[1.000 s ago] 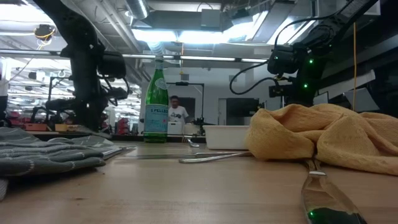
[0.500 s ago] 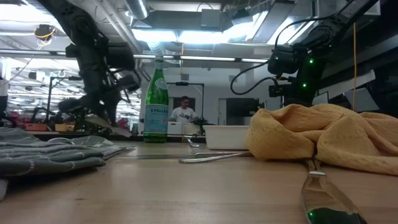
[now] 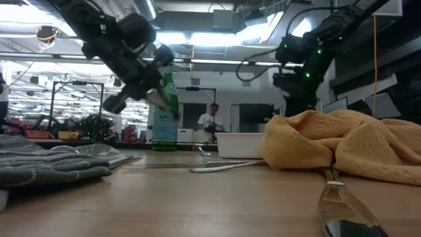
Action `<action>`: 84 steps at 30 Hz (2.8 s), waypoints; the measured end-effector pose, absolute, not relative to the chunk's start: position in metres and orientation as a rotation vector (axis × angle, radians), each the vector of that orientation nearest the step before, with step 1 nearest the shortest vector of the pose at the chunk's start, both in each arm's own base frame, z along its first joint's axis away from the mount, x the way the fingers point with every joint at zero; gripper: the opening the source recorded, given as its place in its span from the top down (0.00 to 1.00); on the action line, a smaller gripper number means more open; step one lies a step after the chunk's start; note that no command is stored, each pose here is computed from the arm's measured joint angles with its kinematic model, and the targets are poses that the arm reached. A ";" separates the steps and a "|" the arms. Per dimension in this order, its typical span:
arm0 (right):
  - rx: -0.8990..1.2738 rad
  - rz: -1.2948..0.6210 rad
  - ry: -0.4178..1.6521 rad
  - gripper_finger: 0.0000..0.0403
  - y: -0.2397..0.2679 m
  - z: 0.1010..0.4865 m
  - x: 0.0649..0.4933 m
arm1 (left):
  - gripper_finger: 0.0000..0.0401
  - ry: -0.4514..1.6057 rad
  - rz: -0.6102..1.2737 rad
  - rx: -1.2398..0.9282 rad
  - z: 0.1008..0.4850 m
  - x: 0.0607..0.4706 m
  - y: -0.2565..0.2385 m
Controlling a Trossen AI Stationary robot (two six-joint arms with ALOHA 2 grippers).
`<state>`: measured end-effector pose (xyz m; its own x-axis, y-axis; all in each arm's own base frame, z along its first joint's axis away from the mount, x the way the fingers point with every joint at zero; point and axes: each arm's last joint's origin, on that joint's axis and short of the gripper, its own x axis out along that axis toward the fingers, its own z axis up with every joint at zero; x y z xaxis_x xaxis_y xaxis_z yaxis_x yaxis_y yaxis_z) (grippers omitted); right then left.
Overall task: Sort silverware
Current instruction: Put the silver knife into the cutlery tray
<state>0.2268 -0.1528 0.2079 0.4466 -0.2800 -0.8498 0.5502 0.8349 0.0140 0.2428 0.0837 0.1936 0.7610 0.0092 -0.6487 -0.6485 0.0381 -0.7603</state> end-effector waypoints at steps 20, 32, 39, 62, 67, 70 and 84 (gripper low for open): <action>0.849 -0.248 0.645 0.79 -0.148 0.244 0.255 | 0.92 0.026 0.624 -1.272 0.209 0.281 0.059; 0.767 -0.093 0.470 0.79 -0.120 0.263 0.285 | 0.92 -0.177 0.625 -1.262 0.199 0.299 0.067; 0.696 -0.165 0.418 0.79 -0.106 0.267 0.294 | 0.92 -0.226 0.576 -1.238 0.209 0.319 0.068; 0.706 -0.252 0.498 0.79 -0.105 0.259 0.290 | 0.92 -0.211 0.563 -1.228 0.209 0.364 0.071; 0.703 -0.270 0.500 0.79 -0.105 0.258 0.290 | 0.92 -0.223 0.557 -1.260 0.210 0.365 0.068; 0.698 -0.287 0.500 0.79 -0.105 0.258 0.289 | 0.92 -0.222 0.558 -1.274 0.209 0.365 0.065; 0.660 -0.314 0.505 0.80 -0.107 0.257 0.289 | 0.92 -0.236 0.552 -1.315 0.210 0.365 0.062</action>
